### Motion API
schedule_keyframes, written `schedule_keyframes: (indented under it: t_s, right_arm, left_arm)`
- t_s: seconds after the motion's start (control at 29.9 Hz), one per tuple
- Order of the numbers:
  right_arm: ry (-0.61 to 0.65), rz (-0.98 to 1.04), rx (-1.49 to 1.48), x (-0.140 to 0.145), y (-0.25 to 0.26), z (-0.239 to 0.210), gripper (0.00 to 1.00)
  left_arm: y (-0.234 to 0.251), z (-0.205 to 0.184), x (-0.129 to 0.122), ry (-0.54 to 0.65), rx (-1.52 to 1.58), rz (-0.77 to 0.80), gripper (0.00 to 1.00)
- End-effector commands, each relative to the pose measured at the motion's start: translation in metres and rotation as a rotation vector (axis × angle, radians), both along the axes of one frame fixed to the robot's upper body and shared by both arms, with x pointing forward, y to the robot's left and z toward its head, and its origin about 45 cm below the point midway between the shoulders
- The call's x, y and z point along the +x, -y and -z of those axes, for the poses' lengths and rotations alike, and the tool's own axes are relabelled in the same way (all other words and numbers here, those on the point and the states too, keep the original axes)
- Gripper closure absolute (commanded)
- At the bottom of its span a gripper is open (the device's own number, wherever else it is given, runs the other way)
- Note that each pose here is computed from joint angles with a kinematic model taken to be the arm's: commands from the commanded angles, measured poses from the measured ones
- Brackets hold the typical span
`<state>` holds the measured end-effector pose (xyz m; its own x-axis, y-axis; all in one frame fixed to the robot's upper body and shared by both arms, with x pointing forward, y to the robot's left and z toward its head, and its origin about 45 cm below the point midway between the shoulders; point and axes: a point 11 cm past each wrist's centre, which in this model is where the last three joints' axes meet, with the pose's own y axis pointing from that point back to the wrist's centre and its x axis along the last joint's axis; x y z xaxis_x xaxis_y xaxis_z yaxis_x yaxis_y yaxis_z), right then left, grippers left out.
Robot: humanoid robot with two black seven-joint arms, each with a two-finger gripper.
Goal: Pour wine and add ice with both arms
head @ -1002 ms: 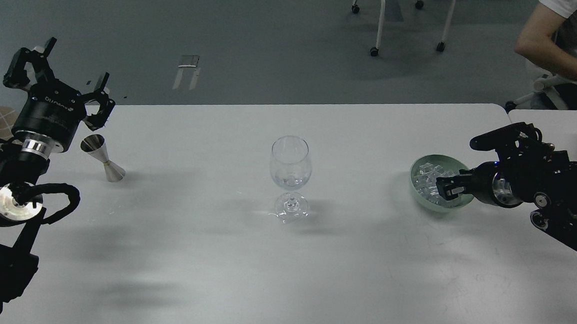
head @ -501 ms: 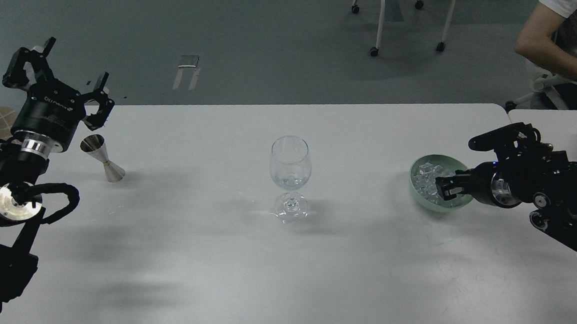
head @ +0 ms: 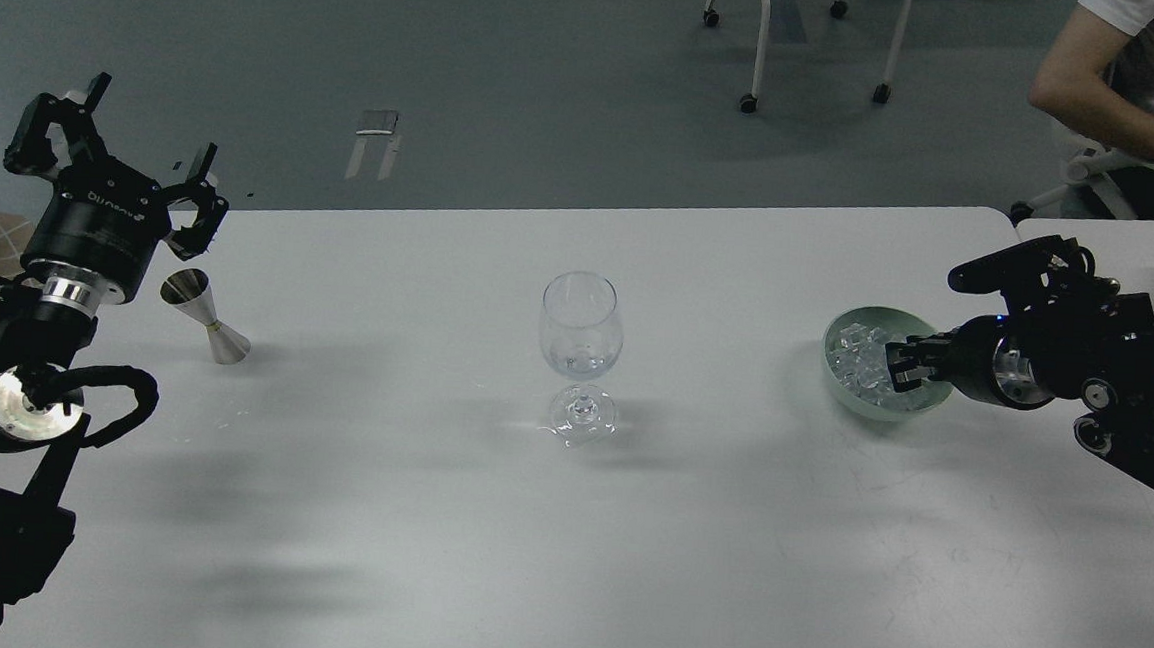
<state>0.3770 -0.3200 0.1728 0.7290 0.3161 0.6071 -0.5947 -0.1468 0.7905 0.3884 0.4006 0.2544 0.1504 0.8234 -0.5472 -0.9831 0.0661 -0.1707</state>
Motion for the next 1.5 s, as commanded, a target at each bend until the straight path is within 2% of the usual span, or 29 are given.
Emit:
schedule_keyframes:
  t_s: [0.0,0.63,0.8,1.0,1.14,1.2,1.27,1.34,1.4,1.47]
  right_arm:
    - [0.009,0.002,-0.001,0.0,0.003,-0.005,0.78]
    - [0.091,0.023,0.034,0.005,0.015,-0.042,0.78]
    - [0.085,0.03,0.039,0.002,0.016,-0.037,0.82]
    - [0.061,0.004,0.056,-0.009,0.006,-0.029,0.83]
    - [0.058,0.0,0.058,-0.01,0.005,-0.028,0.75]
    - [0.056,0.001,0.059,-0.01,0.005,-0.027,0.64]
    - [0.055,0.003,0.059,-0.01,0.005,-0.026,0.6]
    - [0.055,0.004,0.059,-0.009,0.004,-0.025,0.59]
    - [0.051,0.015,0.053,-0.008,0.008,-0.022,0.52]
    - [0.048,0.022,0.053,-0.008,0.008,-0.02,0.52]
  left_arm:
    - [-0.001,-0.001,0.0,0.002,0.001,-0.001,0.02]
    - [-0.001,-0.004,0.0,0.01,0.005,0.001,0.02]
    - [0.001,-0.002,0.0,0.005,0.0,0.003,0.02]
    - [0.002,-0.001,0.0,0.004,0.0,0.005,0.02]
    - [0.002,-0.001,0.0,0.003,0.001,0.006,0.02]
    - [0.002,-0.001,0.0,0.003,0.001,0.006,0.02]
    - [0.002,-0.001,0.0,0.004,0.0,0.005,0.02]
    - [0.002,-0.001,0.0,0.005,0.0,0.004,0.02]
    - [0.003,-0.001,0.0,0.006,-0.003,0.006,0.02]
    - [0.003,-0.001,0.0,0.006,-0.005,0.006,0.02]
